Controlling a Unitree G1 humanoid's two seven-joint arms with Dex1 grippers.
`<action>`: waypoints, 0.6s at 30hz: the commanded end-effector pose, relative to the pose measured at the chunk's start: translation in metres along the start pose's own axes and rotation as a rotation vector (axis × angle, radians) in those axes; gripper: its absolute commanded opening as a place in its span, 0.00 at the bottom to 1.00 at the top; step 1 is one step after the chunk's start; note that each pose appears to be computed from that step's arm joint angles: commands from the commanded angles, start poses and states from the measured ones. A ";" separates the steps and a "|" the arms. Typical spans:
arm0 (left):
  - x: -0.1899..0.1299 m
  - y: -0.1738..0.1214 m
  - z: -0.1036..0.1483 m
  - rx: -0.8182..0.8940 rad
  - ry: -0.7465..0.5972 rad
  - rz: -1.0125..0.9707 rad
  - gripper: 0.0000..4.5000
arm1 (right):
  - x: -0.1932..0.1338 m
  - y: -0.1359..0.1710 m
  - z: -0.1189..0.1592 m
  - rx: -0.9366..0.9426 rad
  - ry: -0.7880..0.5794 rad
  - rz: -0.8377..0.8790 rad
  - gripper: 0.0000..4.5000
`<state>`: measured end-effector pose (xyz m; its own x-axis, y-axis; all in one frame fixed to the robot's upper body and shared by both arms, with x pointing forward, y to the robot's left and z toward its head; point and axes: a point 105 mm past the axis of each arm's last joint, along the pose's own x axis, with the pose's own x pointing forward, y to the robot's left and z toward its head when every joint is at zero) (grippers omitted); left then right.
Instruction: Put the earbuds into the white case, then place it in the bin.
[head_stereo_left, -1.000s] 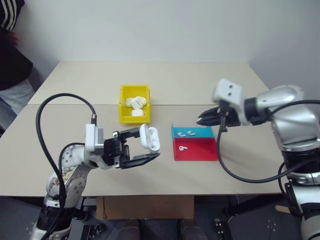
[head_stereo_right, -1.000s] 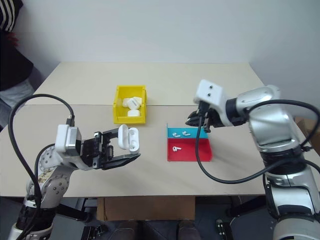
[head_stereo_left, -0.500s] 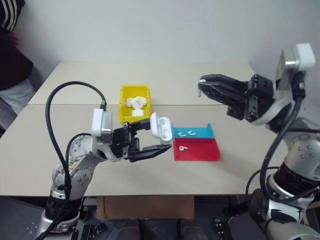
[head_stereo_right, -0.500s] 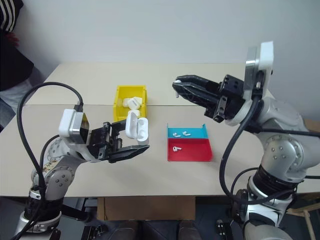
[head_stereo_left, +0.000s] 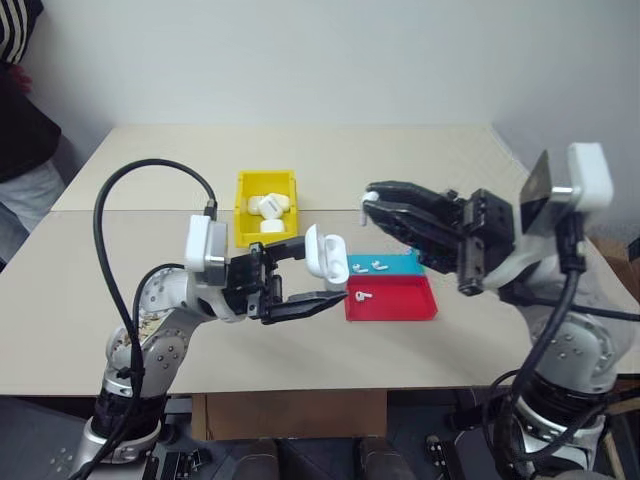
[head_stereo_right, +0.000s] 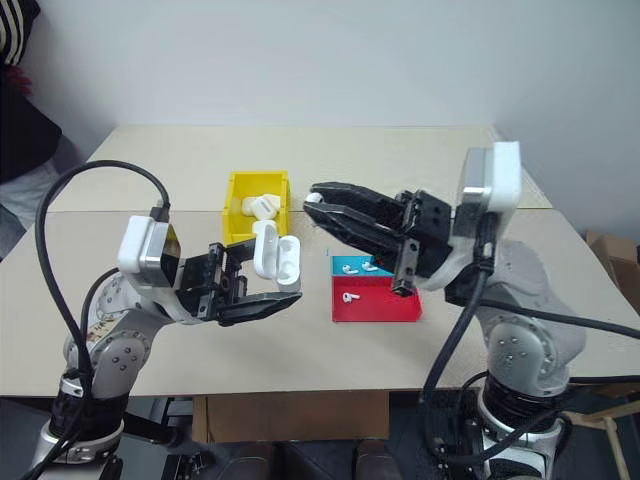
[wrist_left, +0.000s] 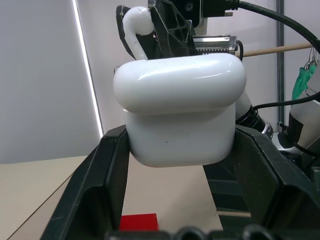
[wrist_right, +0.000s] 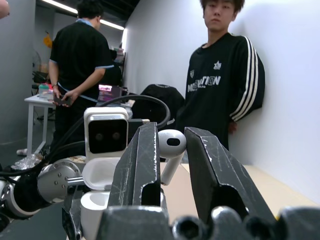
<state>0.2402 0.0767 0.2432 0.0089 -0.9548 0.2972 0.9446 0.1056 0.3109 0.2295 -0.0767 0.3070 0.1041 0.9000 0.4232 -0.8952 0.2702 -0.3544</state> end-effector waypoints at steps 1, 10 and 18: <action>0.004 0.000 0.007 0.052 -0.016 -0.023 0.62 | 0.004 0.007 0.005 -0.087 -0.047 0.019 0.17; 0.005 0.004 0.005 0.049 -0.004 -0.033 0.62 | 0.011 0.007 -0.008 -0.129 -0.046 0.049 0.17; 0.004 0.005 0.006 0.053 -0.003 -0.035 0.62 | 0.012 0.008 -0.017 -0.135 -0.025 0.070 0.17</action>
<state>0.2467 0.0750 0.2413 -0.0016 -0.9622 0.2725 0.9428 0.0894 0.3212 0.2357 -0.0576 0.2924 0.0524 0.9100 0.4113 -0.8503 0.2566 -0.4596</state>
